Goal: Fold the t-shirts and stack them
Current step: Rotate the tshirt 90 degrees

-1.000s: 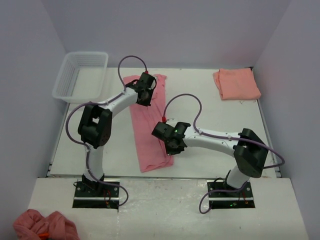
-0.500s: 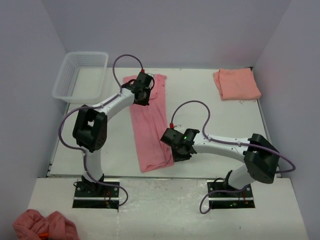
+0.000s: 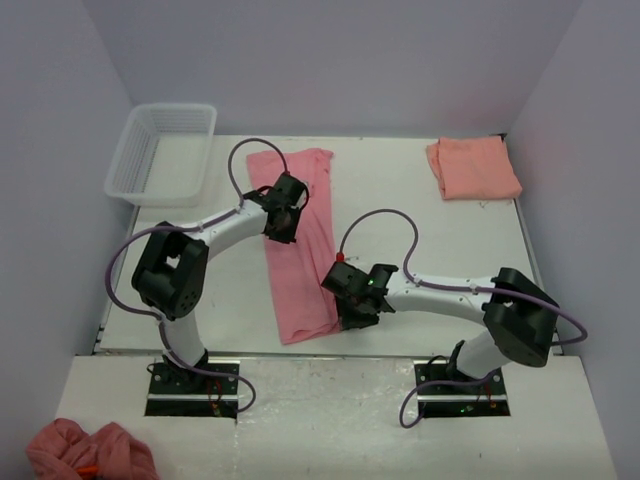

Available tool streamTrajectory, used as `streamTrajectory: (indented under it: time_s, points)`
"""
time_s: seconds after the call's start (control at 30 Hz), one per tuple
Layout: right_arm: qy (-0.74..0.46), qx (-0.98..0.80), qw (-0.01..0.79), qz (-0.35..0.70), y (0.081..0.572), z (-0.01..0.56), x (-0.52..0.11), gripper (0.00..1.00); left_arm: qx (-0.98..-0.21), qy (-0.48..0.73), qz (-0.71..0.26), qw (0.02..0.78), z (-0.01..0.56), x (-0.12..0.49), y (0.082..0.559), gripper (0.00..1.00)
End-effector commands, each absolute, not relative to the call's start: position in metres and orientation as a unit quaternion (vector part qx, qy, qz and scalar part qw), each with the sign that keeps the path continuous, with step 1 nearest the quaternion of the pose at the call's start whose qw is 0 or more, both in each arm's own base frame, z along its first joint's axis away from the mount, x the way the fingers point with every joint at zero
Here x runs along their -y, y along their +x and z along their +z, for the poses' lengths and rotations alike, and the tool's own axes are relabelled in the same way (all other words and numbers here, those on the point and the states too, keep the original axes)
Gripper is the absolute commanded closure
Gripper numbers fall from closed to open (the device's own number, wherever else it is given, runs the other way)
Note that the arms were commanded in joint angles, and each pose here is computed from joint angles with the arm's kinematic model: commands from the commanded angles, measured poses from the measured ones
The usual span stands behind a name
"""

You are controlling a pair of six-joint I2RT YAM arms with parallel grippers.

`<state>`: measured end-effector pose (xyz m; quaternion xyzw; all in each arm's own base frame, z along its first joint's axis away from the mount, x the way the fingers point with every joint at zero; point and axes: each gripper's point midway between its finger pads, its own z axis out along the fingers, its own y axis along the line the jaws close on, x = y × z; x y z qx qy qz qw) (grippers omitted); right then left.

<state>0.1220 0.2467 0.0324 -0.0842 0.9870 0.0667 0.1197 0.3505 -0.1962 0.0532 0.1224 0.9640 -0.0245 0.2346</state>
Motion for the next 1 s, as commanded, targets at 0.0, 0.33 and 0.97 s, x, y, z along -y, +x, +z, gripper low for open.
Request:
streamTrajectory:
  time_s: [0.0, 0.33, 0.97]
  points:
    - [-0.09, -0.982, 0.135, 0.092, 0.132, 0.043, -0.268, 0.56, -0.959, 0.107, -0.041, 0.258, 0.067, 0.199, 0.351, 1.0]
    - [-0.102, -0.983, 0.131, 0.079, 0.14, 0.037, -0.282, 0.58, -0.965, 0.109, -0.021, 0.24, 0.045, 0.192, 0.345, 1.0]
    - [-0.086, -0.988, 0.117, 0.045, 0.136, 0.016, -0.269, 0.68, -0.972, 0.115, -0.008, 0.206, 0.014, 0.188, 0.334, 1.0]
